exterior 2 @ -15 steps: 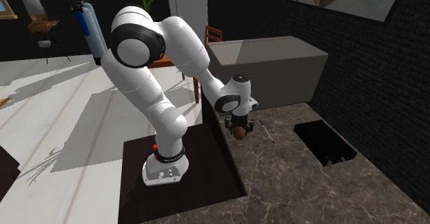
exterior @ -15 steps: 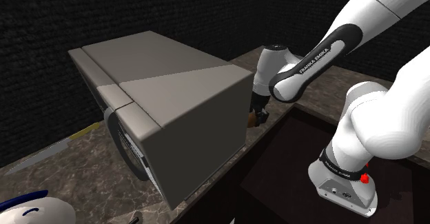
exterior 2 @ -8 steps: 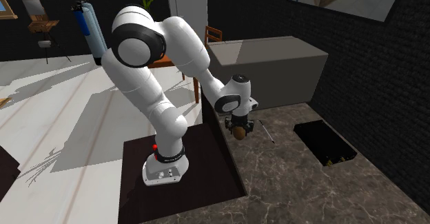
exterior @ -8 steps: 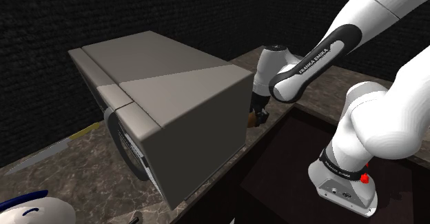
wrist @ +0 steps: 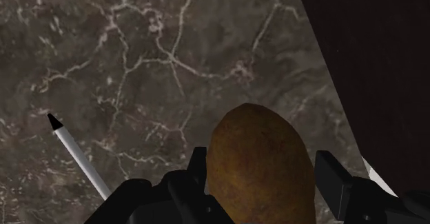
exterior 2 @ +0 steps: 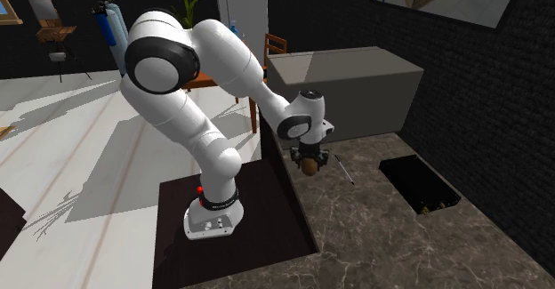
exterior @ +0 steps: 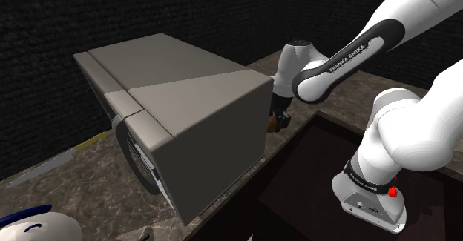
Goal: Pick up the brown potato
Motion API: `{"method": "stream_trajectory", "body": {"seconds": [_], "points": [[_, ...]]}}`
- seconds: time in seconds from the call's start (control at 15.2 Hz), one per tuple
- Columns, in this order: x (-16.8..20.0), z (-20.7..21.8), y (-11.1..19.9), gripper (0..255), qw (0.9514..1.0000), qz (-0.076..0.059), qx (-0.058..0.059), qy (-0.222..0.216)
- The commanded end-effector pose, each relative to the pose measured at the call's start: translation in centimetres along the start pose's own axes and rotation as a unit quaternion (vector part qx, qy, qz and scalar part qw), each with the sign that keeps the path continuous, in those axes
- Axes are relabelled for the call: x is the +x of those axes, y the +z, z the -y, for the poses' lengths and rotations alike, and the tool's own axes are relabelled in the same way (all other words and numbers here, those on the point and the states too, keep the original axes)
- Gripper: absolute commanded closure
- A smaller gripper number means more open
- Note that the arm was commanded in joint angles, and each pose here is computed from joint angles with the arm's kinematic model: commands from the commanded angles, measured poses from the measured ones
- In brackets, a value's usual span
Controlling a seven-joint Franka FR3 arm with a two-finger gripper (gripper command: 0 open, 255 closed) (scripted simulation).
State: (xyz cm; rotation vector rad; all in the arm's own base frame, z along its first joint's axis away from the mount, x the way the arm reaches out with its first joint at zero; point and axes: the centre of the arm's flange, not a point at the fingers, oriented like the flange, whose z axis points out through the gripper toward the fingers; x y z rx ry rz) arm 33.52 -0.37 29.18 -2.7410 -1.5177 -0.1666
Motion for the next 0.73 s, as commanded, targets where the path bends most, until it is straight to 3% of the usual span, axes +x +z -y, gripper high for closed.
{"method": "stream_trajectory", "body": {"seconds": [0.0, 0.66], "points": [[0.1, -0.1, -1.0, 255, 1.0, 0.0, 0.0, 0.0], [0.5, -0.3, -5.3, 255, 1.0, 0.0, 0.0, 0.0]]}}
